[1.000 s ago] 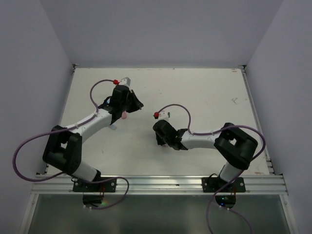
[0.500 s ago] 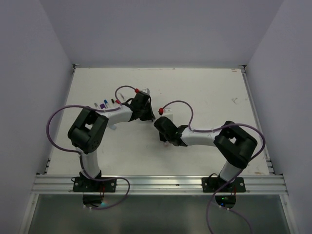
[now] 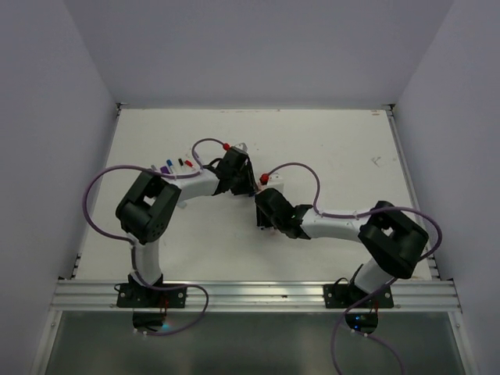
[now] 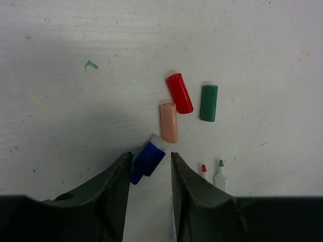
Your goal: Open the pen caps
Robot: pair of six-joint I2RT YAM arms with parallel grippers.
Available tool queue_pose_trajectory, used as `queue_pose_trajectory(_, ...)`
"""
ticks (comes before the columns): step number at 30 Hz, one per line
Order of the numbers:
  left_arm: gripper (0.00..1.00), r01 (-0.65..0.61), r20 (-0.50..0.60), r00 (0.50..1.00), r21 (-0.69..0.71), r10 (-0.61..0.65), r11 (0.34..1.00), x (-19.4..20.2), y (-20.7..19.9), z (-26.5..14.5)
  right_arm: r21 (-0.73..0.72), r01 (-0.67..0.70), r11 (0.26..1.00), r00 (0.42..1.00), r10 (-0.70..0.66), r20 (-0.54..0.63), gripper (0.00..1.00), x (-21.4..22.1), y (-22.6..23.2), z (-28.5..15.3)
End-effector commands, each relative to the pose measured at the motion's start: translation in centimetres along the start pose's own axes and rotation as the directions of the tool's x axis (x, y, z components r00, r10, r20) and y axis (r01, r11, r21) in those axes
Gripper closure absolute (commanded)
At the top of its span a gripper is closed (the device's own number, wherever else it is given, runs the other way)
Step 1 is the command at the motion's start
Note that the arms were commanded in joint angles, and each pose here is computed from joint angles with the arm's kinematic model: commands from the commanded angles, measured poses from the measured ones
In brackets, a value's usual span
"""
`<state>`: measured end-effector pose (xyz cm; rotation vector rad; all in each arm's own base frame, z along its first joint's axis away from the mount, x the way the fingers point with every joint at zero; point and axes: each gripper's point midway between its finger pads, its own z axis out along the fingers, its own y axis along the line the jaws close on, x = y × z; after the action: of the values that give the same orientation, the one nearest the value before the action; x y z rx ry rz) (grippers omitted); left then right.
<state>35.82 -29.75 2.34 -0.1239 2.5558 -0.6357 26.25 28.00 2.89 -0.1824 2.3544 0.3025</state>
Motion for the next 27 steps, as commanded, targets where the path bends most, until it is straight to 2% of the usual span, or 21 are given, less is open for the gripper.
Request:
queue_pose_trajectory(1,0.59,0.009,0.025,1.000,-0.027,-0.008,1.000,-0.4,0.1,-1.3,-0.088,-0.031,0.996,0.992,0.041,0.119,0.58,-3.7,1.4,-2.2)
queue_pose_trajectory(2,0.53,0.010,0.036,0.999,-0.035,-0.009,0.999,-0.7,0.2,-1.5,-0.098,-0.030,0.995,0.991,0.043,0.130,0.55,-4.1,1.4,-2.6)
queue_pose_trajectory(4,0.51,0.008,0.046,0.999,-0.029,-0.007,1.000,-1.0,-0.1,-2.4,-0.129,-0.021,0.991,0.986,0.042,0.162,0.54,-5.0,1.6,-3.9)
queue_pose_trajectory(5,0.44,0.008,0.074,0.997,-0.049,-0.004,0.999,-1.6,0.1,-2.8,-0.144,-0.013,0.990,0.984,0.038,0.175,0.51,-5.3,1.8,-4.4)
queue_pose_trajectory(7,0.37,0.002,0.110,0.994,-0.058,0.005,0.998,-2.6,0.0,-4.2,-0.159,0.005,0.987,0.979,0.028,0.202,0.48,-6.0,1.6,-5.4)
queue_pose_trajectory(8,0.29,0.002,0.144,0.989,-0.082,0.010,0.997,-3.5,0.2,-4.7,-0.177,0.004,0.984,0.972,0.038,0.234,0.44,-6.9,1.8,-6.4)
queue_pose_trajectory(11,0.15,-0.006,0.228,0.973,-0.144,0.040,0.989,-6.1,0.5,-6.7,-0.177,0.021,0.984,0.959,0.030,0.281,0.38,-8.0,1.2,-7.8)
queue_pose_trajectory(13,0.10,-0.006,0.247,0.967,-0.193,0.055,0.981,-7.2,1.5,-7.5,-0.170,0.040,0.985,0.953,0.014,0.302,0.32,-8.3,0.9,-8.3)
queue_pose_trajectory(19,0.14,0.108,0.333,0.943,-0.294,-0.004,0.950,-12.1,6.4,-8.3,-0.162,0.040,0.986,0.946,0.014,0.324,0.27,-8.3,0.2,-8.6)
queue_pose_trajectory(21,0.16,0.142,0.335,0.942,-0.350,-0.018,0.926,-12.9,8.7,-7.9,-0.166,0.039,0.985,0.947,0.016,0.321,0.26,-8.1,0.3,-8.6)
queue_pose_trajectory(24,0.20,0.171,0.355,0.935,-0.385,-0.025,0.907,-15.2,10.2,-7.5,-0.173,0.045,0.984,0.950,0.011,0.312,0.22,-7.8,0.4,-8.4)
queue_pose_trajectory(27,0.23,0.186,0.344,0.938,-0.432,-0.029,0.882,-15.9,12.2,-6.3,-0.182,0.047,0.982,0.949,0.013,0.316,0.17,-7.7,0.5,-8.4)
